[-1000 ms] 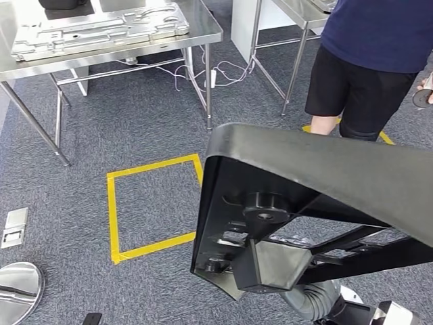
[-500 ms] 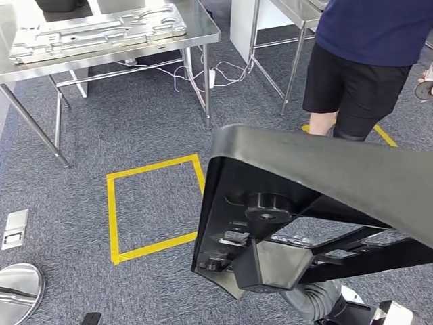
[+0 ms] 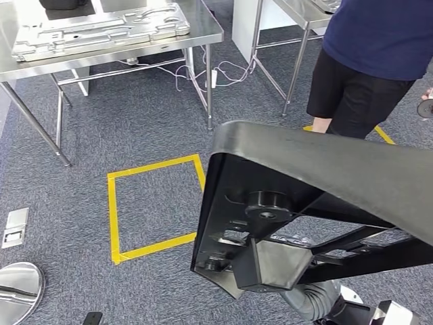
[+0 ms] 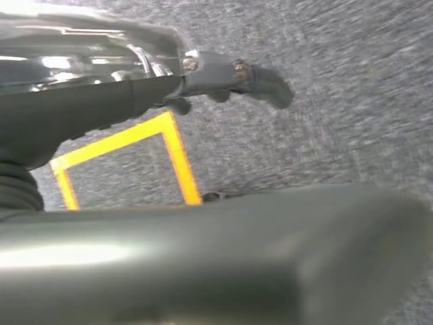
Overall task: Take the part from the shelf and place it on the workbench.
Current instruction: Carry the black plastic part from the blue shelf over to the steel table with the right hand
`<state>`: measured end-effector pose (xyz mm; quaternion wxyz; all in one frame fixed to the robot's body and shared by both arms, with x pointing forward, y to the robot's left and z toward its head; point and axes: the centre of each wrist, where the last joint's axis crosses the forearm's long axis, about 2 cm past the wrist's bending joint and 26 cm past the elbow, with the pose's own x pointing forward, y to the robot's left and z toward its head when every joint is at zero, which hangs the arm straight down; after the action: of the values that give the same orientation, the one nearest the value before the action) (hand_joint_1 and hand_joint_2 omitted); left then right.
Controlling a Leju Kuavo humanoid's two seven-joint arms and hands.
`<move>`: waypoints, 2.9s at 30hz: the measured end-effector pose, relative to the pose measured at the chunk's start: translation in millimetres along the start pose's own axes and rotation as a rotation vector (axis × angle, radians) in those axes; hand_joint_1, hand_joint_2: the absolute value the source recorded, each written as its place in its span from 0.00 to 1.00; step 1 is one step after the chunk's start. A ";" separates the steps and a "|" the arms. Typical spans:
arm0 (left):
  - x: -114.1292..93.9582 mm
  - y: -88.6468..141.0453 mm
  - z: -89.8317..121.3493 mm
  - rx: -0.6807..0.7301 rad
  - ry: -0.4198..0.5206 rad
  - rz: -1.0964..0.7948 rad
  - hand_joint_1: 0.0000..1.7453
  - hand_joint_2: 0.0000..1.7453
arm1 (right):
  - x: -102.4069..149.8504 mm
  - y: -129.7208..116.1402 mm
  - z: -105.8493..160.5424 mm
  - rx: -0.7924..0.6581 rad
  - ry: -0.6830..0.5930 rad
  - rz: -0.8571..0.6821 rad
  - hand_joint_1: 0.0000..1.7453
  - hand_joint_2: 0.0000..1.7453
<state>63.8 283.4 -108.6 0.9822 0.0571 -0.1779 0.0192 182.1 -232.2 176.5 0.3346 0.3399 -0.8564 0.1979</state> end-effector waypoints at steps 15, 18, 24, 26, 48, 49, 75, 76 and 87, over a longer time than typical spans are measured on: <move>0.5 0.0 -0.1 0.000 -0.001 0.000 0.00 1.00 | 0.0 0.0 0.5 0.000 0.001 0.000 1.00 1.00; 0.8 -0.1 -0.2 0.000 -0.002 0.000 0.00 1.00 | 0.0 -0.1 0.2 0.000 0.000 0.000 1.00 1.00; -1.1 -0.3 0.3 -0.001 0.002 0.000 0.00 1.00 | 0.0 0.1 0.3 -0.001 0.001 0.000 1.00 1.00; -0.7 -0.1 0.2 0.000 0.002 0.000 0.00 1.00 | 0.0 0.0 0.2 0.000 0.001 0.000 1.00 1.00; 1.1 0.2 -0.3 0.000 -0.002 0.000 0.00 1.00 | 0.0 -0.2 0.3 0.000 0.001 0.000 1.00 1.00; 1.1 0.0 -0.2 0.000 -0.002 0.000 0.00 1.00 | 0.0 -0.1 0.3 0.000 0.001 0.000 1.00 1.00; 0.3 0.1 -0.1 0.000 -0.001 0.000 0.00 1.00 | -0.2 0.0 0.6 -0.001 0.002 0.000 1.00 1.00; 0.3 0.1 -0.1 0.000 -0.001 0.000 0.00 1.00 | -0.1 0.0 0.7 -0.001 0.003 0.000 1.00 1.00; -0.7 -0.2 0.2 -0.001 0.001 0.000 0.00 1.00 | -0.1 0.0 0.3 -0.001 0.001 0.000 1.00 1.00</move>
<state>63.1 283.2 -108.7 0.9823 0.0567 -0.1773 0.0190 182.0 -232.3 176.2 0.3352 0.3397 -0.8562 0.1978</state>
